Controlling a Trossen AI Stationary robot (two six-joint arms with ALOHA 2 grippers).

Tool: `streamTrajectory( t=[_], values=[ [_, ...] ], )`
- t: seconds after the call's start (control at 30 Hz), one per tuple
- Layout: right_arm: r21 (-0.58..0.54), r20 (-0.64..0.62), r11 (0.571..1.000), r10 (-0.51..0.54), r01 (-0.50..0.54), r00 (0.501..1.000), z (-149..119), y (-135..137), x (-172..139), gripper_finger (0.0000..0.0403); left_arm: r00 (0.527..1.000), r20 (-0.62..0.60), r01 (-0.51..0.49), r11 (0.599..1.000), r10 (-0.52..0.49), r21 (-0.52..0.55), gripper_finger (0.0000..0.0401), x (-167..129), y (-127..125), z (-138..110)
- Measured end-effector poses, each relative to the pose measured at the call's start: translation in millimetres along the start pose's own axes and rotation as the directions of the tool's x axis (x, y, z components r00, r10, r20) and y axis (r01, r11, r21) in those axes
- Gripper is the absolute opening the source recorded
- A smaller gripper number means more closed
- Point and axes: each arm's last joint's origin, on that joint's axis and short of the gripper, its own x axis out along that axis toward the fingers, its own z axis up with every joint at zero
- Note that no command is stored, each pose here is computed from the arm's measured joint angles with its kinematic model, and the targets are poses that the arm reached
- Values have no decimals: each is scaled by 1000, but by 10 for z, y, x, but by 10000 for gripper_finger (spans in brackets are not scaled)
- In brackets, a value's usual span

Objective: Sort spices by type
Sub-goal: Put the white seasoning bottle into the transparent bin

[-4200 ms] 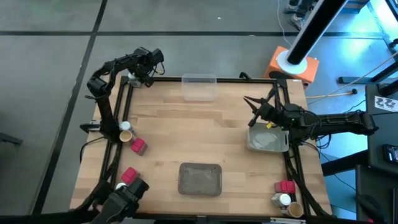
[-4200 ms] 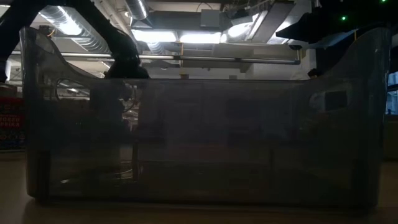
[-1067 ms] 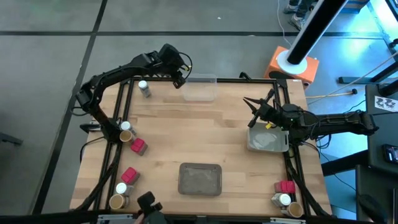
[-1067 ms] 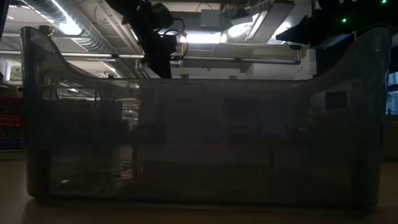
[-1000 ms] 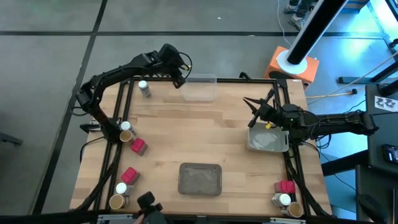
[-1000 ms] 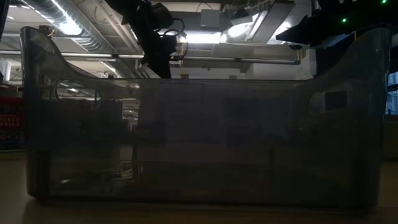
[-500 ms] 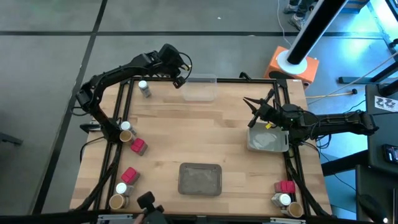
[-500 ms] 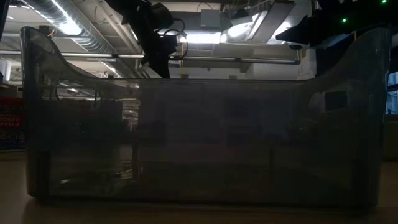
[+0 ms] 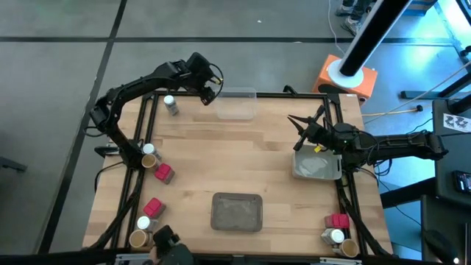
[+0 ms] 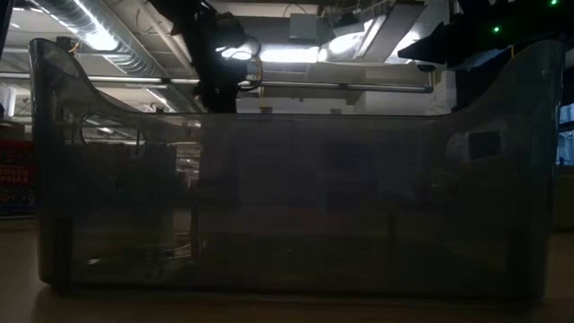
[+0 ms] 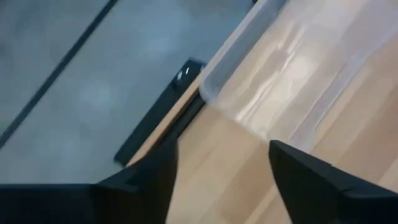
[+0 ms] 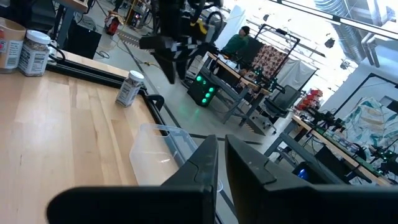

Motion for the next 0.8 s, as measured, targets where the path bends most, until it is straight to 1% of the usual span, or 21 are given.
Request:
streamTrajectory(
  t=[0.07,0.13,0.27,0.37,0.47,0.57,0.8],
  values=[
    [0,0,1000,0,0,1000,0,0,0,33,999,-44,-33,999,32,-21,263,10,71,-46],
    [0,0,1000,0,0,1000,0,0,0,33,993,-91,-82,996,77,-47,275,19,154,-95],
    [0,0,1000,0,0,1000,0,0,0,33,964,-200,-192,979,175,-71,279,25,319,-209],
    [0,0,1000,0,0,1000,0,-1,0,33,940,-247,-262,962,234,-83,274,25,421,-262],
    [0,0,1000,0,0,1000,0,0,0,33,920,-316,-276,955,231,-107,270,15,478,-341],
    [0,0,1000,0,0,1000,0,0,0,33,906,-357,-285,951,225,-123,269,34,490,-402],
    [-5,-7,1000,5,-5,1000,-9,5,0,33,864,-459,-282,954,206,-103,268,166,468,-608]
  ],
)
